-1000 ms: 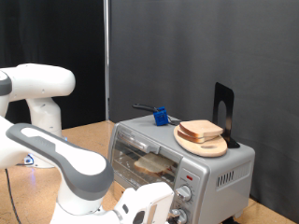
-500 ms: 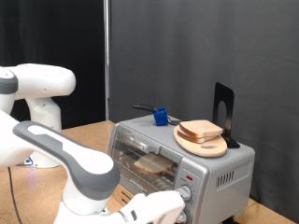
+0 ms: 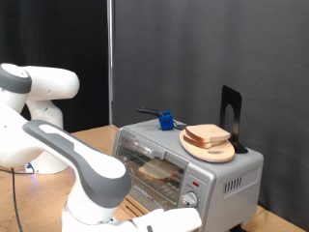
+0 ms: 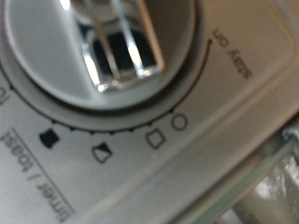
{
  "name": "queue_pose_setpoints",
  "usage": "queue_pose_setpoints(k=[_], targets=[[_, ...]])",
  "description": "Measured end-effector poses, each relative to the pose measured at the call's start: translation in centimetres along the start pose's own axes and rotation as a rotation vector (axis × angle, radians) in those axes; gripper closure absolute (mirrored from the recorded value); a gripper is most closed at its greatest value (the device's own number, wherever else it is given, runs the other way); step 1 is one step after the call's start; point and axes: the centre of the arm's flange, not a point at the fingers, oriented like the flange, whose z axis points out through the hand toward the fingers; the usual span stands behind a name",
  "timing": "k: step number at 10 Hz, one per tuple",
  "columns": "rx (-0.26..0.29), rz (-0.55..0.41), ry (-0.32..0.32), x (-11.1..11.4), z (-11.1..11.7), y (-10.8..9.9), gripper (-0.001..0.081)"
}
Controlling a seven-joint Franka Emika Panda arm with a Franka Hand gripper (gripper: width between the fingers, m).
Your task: Make a piece of toast with the oven
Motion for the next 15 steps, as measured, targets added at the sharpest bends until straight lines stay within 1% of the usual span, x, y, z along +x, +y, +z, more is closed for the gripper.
queue_pose_setpoints(k=[1, 5, 6, 7, 9, 12, 13, 14, 15], targets=[[-0.011, -0.102, -0.003, 0.1, -0.1, 0.0, 0.0806], [-0.113, -0.566, -0.044, 0.4, -1.9, 0.4, 0.0806], [-0.126, -0.616, -0.055, 0.5, -2.1, 0.5, 0.0806], [-0.135, -0.645, -0.067, 0.7, -2.2, 0.8, 0.0806], [-0.140, -0.690, -0.094, 1.1, -2.3, 1.1, 0.0806], [-0.151, -0.742, -0.148, 1.3, -2.6, 0.8, 0.0806], [-0.159, -0.755, -0.167, 1.4, -2.8, 0.5, 0.0698], [-0.172, -0.771, -0.198, 1.4, -2.9, 0.2, 0.0698], [-0.182, -0.788, -0.227, 1.5, -2.9, -0.2, 0.0514]])
